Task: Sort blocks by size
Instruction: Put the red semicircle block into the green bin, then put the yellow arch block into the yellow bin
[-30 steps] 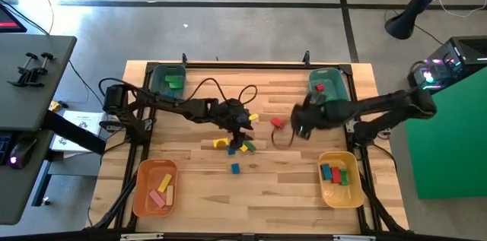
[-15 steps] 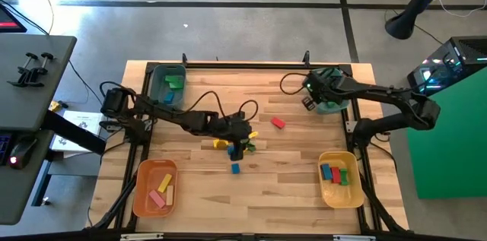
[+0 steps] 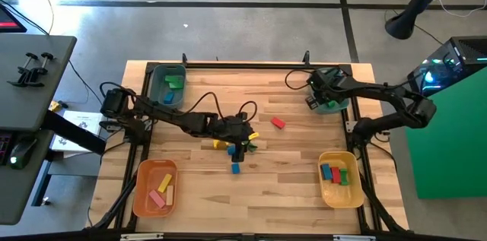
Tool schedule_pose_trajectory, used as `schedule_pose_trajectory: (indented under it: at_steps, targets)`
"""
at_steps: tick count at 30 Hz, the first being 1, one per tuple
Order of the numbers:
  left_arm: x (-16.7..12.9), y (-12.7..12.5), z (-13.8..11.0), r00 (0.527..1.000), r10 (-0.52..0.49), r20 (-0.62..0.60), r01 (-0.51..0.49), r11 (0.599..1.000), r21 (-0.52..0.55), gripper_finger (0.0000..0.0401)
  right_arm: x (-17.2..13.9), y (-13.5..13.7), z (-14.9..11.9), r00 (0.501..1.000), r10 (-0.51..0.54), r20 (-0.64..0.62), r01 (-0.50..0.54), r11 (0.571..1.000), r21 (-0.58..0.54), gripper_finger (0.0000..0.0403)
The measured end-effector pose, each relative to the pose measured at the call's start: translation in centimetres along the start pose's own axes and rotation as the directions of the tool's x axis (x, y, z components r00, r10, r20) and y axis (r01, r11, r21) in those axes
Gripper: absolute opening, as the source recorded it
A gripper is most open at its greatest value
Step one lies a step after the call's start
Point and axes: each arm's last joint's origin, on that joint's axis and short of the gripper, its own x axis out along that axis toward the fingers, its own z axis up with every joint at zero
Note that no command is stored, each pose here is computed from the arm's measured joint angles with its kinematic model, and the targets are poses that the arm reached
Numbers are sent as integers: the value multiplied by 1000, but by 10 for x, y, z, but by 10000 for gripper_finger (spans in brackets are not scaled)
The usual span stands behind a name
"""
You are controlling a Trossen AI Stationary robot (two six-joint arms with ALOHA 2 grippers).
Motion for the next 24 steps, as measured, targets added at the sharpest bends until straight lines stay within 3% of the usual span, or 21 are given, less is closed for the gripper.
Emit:
schedule_pose_trajectory:
  at_steps: [6, 15, 19, 24]
  targets:
    - [0, 1, 1, 1000, 2, 12, -2, 1000, 8, 195, 6, -7, 0, 1000, 7, -3, -7, 997, 75, 99]
    - [0, 1, 1, 1000, 2, 13, -2, 1000, 17, 195, 8, -16, 7, 997, -53, 51, 51, 998, 40, 200]
    - [0, 1, 1, 1000, 2, 13, -2, 1000, 10, 195, -2, -22, 8, 987, -113, 119, 106, 993, 59, 213]
    - [0, 0, 5, 998, 2, 57, -2, 1000, -7, 195, -29, -25, 5, 963, -116, 242, 102, 992, 69, 215]
